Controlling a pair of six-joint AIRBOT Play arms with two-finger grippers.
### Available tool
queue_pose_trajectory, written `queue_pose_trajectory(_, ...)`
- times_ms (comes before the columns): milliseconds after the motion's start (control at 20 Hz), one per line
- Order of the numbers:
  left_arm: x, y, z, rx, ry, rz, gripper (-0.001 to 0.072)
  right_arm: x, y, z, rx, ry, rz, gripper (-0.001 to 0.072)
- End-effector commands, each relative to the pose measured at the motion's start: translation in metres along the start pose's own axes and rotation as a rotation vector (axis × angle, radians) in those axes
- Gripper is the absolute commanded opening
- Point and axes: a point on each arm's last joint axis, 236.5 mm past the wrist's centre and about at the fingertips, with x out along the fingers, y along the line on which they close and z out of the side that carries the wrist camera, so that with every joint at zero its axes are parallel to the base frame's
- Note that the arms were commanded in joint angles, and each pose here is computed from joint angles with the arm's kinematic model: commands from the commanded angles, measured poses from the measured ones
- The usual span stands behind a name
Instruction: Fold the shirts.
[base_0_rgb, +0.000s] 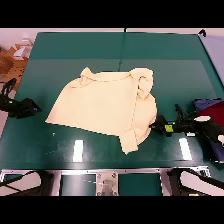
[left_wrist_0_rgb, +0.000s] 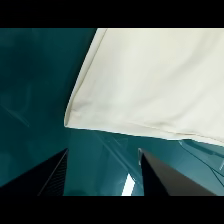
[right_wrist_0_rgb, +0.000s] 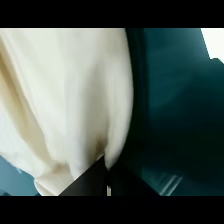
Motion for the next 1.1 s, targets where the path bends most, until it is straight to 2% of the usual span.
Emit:
queue_pose_trajectory(0, 0.000, 0.000, 0.003, -0.006, -0.017, -0.003, 0.0500, -0.002, -0.002, 0.021, -0.066, -0.028, -0.027, 0.0014)
queue_pose_trajectory(250, 0.000, 0.006, 0.012, -0.005, -0.054, 0.023, 0.0501, -0.085, -0.031, 0.091, 0.032, -0.196, -0.095, 0.0014)
queue_pose_trajectory(450, 0.025, -0.004, 0.010, -0.083, -0.090, -0.068, 0.0501, -0.085, -0.030, 0.085, 0.015, -0.168, -0.085, 0.0014)
queue_pose_trajectory(700, 0.080, -0.026, -0.048, -0.170, 0.003, -0.236, 0.0500, -0.080, -0.024, 0.085, 0.000, -0.164, -0.083, 0.0014)
queue_pose_trajectory(850, 0.109, -0.023, -0.072, -0.206, 0.023, -0.210, 0.0501, -0.080, -0.024, 0.085, 0.000, -0.164, -0.080, 0.0014)
queue_pose_trajectory(1050, 0.128, -0.050, -0.076, -0.128, 0.025, -0.224, 0.0499, -0.078, -0.022, 0.084, -0.007, -0.158, -0.081, 0.0014)
